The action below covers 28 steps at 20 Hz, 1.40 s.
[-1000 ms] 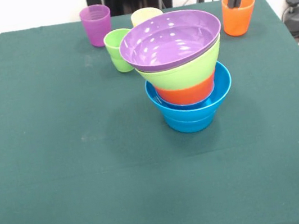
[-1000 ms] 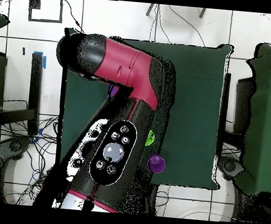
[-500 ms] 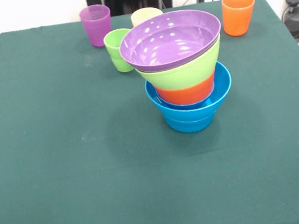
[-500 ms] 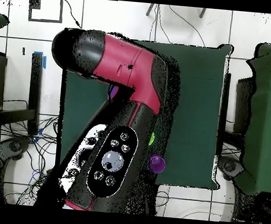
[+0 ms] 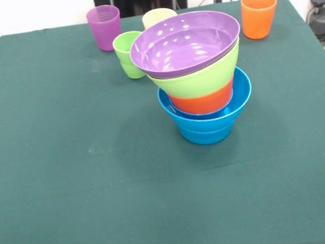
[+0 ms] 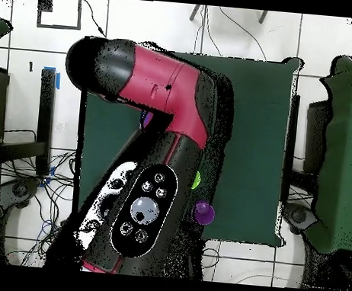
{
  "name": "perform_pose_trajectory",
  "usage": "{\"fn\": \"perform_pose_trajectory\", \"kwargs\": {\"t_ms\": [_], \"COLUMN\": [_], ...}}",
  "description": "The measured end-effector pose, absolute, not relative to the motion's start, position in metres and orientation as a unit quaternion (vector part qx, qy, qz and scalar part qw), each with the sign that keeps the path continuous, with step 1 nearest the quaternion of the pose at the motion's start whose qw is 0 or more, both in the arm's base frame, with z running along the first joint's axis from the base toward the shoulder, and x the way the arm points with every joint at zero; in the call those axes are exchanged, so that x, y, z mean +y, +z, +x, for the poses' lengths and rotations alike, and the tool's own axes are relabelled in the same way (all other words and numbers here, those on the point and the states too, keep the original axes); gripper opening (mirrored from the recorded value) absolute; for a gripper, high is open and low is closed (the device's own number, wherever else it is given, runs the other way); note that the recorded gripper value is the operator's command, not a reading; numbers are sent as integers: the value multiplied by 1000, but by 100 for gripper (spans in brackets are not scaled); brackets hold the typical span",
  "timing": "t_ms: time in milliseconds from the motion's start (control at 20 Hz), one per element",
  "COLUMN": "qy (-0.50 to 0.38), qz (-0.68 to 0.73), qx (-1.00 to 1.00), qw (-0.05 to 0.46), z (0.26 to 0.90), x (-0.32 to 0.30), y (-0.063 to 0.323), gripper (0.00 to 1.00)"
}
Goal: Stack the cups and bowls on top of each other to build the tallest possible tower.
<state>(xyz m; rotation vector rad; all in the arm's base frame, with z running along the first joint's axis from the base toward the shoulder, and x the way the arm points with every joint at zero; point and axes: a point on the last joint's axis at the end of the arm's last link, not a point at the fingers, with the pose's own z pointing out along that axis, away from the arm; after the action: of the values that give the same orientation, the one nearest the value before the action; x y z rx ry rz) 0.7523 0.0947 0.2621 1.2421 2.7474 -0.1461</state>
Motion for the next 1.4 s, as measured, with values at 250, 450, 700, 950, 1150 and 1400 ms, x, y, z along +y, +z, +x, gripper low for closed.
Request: {"fn": "perform_pose_trajectory", "kwargs": {"t_ms": [250,450,700,950,1150,1400], "qy": [-47,-45,-39,-31,-25,-22], "qz": [407,403,398,395,397,410], "qx": [910,911,914,915,915,910], "qw": [63,66,72,70,65,54], "z": [752,751,750,745,738,725], "x": [100,107,119,134,146,163], "y": [265,269,279,284,284,278], "gripper": [100,100,100,100,100,100]}}
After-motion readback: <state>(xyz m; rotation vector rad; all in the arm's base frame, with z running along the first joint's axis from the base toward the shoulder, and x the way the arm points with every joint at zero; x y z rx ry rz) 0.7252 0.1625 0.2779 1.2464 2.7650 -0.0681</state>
